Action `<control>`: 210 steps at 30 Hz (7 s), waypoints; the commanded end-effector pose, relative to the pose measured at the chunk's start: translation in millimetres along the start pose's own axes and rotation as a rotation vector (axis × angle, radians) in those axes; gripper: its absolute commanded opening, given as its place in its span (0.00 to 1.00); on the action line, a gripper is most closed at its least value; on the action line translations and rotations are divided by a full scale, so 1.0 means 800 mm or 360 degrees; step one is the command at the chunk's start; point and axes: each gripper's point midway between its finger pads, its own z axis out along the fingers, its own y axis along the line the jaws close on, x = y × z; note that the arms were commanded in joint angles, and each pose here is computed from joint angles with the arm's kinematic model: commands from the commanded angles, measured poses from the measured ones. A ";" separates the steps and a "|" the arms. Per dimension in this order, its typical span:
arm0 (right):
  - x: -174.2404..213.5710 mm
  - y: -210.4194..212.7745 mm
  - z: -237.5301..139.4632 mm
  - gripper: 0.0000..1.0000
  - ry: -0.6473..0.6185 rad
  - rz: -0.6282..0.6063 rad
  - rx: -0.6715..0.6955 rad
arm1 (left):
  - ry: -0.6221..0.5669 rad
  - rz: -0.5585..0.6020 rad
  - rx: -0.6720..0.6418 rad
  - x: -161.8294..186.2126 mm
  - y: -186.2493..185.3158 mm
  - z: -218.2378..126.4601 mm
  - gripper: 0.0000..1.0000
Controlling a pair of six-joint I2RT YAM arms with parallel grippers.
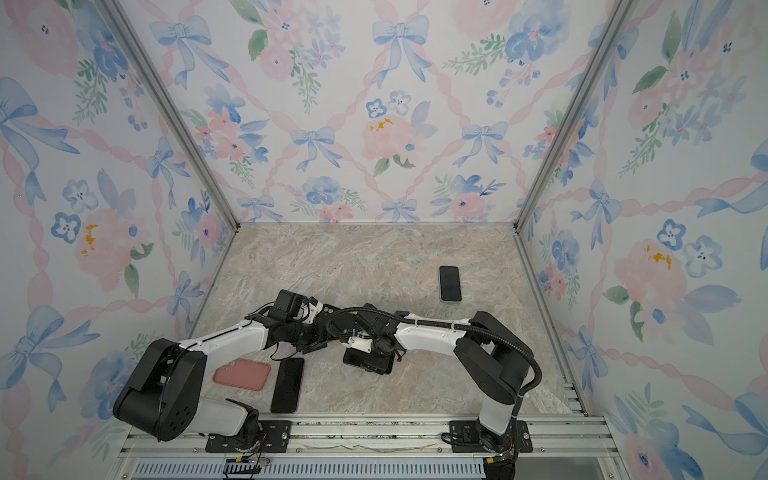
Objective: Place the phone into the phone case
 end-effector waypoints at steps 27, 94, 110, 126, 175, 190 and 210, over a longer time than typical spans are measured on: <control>-0.009 -0.009 -0.032 0.68 -0.0458 0.0251 0.0068 | 0.0161 0.0005 0.0290 0.028 -0.026 0.031 0.72; -0.034 -0.023 -0.095 0.85 -0.0703 0.0353 0.0064 | 0.0091 0.0161 0.0509 0.019 -0.069 0.029 0.03; 0.024 -0.084 -0.182 0.79 -0.0883 0.1438 0.0181 | -0.0023 0.0161 0.0667 -0.008 -0.108 0.003 0.00; 0.030 -0.106 -0.220 0.81 -0.1368 0.2452 -0.0369 | -0.0185 0.0143 0.0900 -0.054 -0.147 -0.034 0.00; 0.001 -0.144 -0.199 0.18 -0.1646 0.2357 -0.0714 | -0.0160 0.0042 0.1124 -0.062 -0.175 -0.039 0.04; 0.007 -0.146 -0.198 0.06 -0.1564 0.2386 -0.0617 | -0.0232 -0.0021 0.0980 -0.071 -0.124 -0.028 0.52; 0.008 -0.153 -0.177 0.03 -0.1463 0.2348 -0.0605 | -0.0507 -0.0054 -0.0152 -0.156 0.027 -0.057 0.79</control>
